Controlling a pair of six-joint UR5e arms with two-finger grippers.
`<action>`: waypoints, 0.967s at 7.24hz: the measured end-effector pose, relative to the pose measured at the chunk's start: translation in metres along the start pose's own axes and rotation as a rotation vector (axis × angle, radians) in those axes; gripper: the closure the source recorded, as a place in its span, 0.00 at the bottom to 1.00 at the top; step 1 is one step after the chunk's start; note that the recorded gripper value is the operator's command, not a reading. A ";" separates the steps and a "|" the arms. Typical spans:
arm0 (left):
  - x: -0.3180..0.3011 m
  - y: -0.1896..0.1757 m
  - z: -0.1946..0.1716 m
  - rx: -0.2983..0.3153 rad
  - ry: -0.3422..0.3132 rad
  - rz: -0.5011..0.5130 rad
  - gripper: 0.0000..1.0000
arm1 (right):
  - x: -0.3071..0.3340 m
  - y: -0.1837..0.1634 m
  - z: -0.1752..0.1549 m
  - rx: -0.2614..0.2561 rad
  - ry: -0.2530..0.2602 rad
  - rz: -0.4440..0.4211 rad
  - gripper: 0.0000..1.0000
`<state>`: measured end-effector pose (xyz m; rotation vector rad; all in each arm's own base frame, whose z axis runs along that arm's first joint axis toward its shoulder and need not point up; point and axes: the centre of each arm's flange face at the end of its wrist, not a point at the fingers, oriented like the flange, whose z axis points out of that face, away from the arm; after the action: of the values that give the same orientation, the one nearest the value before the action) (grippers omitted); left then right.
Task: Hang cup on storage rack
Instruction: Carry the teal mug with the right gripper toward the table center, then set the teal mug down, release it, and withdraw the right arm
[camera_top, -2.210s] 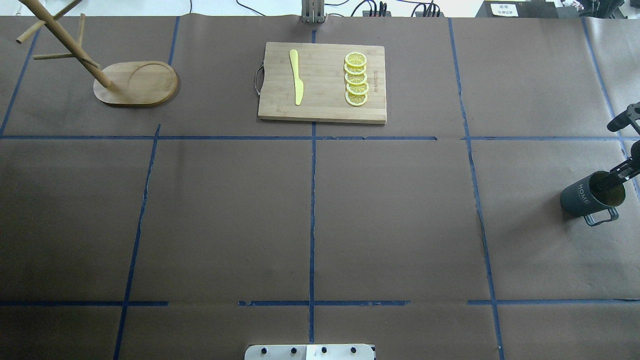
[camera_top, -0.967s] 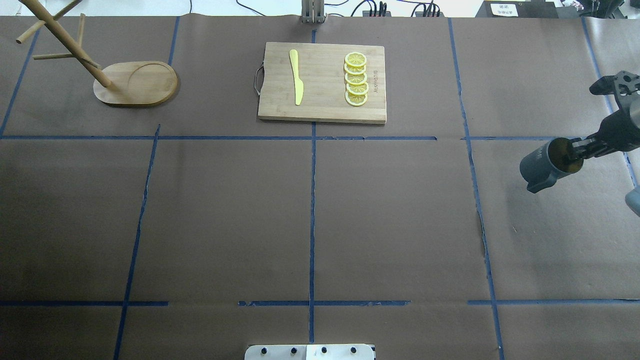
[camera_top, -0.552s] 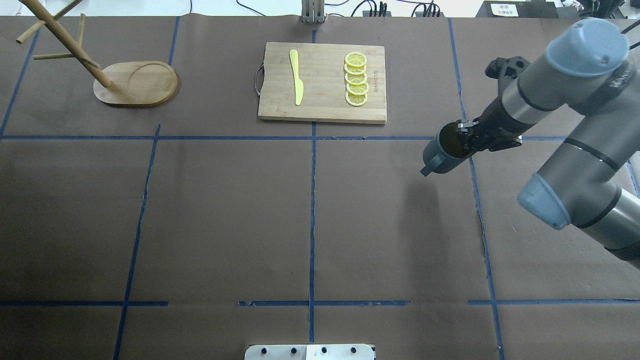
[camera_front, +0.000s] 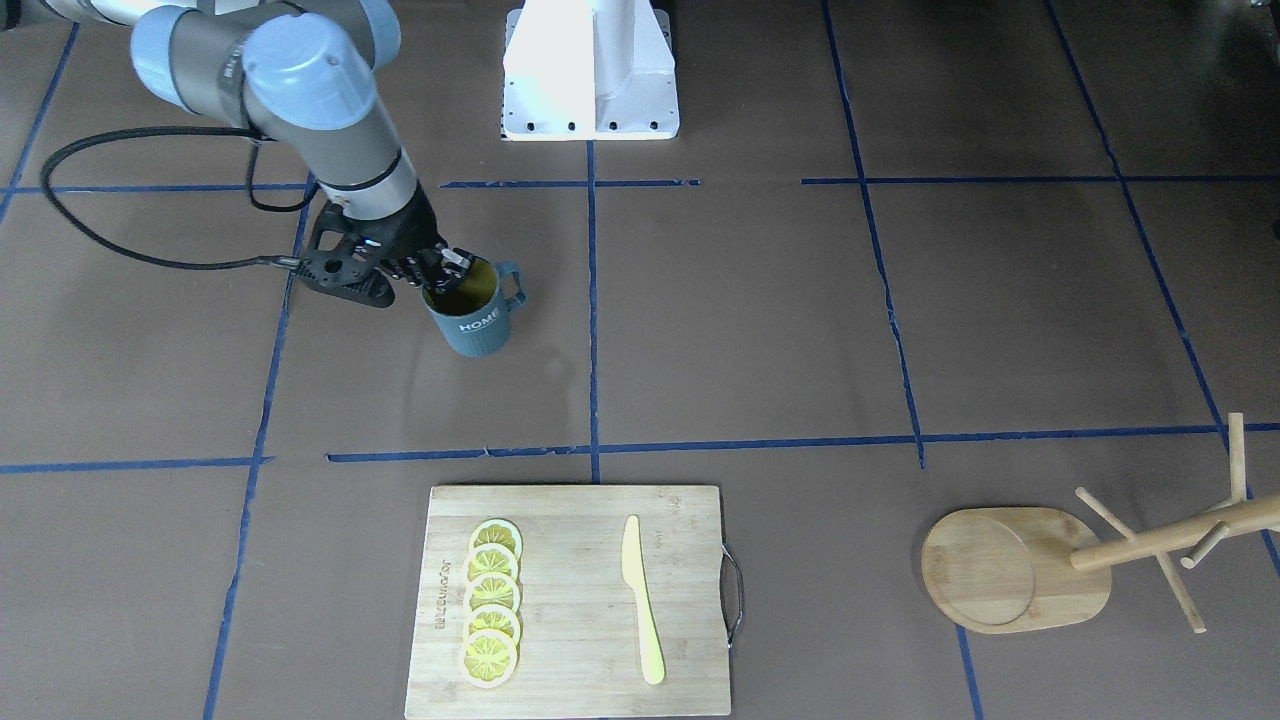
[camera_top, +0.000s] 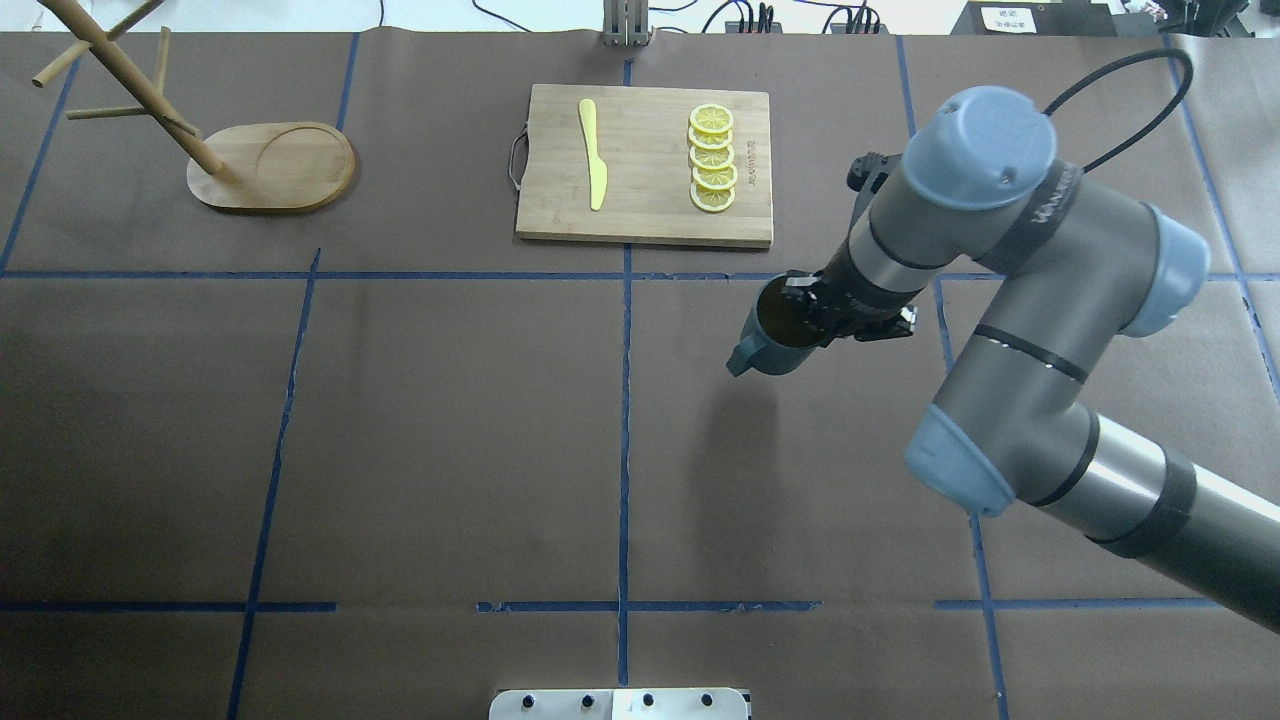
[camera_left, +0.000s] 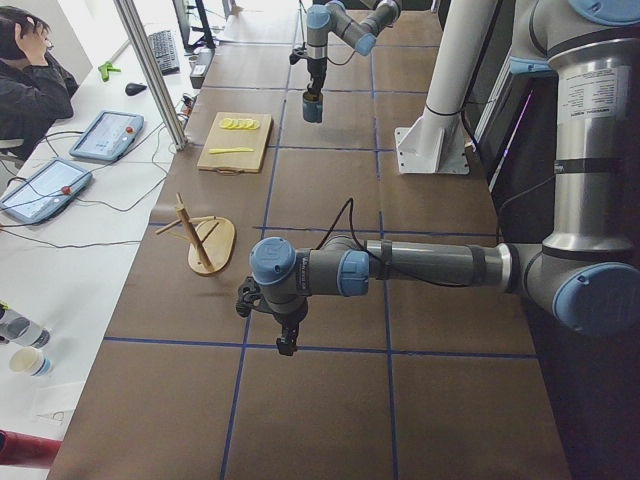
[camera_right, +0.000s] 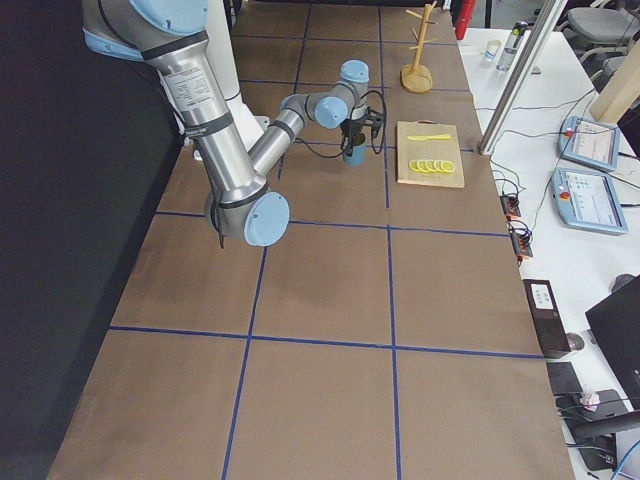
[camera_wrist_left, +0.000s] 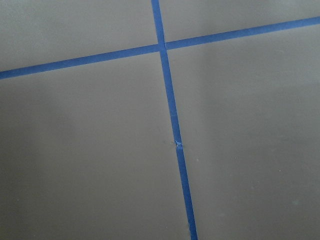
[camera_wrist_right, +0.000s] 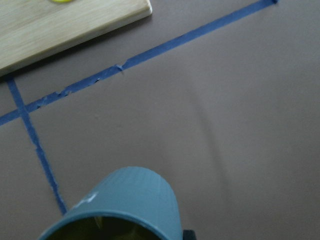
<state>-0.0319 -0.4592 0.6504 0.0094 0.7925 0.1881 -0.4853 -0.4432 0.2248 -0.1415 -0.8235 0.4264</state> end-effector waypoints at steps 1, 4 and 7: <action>0.000 0.000 0.000 0.001 0.000 0.000 0.00 | -0.027 0.019 0.011 0.003 0.005 0.048 1.00; 0.001 0.000 -0.001 0.002 0.000 0.000 0.00 | -0.074 0.063 0.033 -0.012 0.023 0.113 0.97; 0.001 0.000 -0.001 0.002 0.000 0.001 0.00 | -0.076 0.069 0.046 -0.012 0.046 0.107 0.01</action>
<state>-0.0319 -0.4593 0.6494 0.0113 0.7925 0.1880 -0.5865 -0.4149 0.1846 -0.2068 -0.7752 0.5174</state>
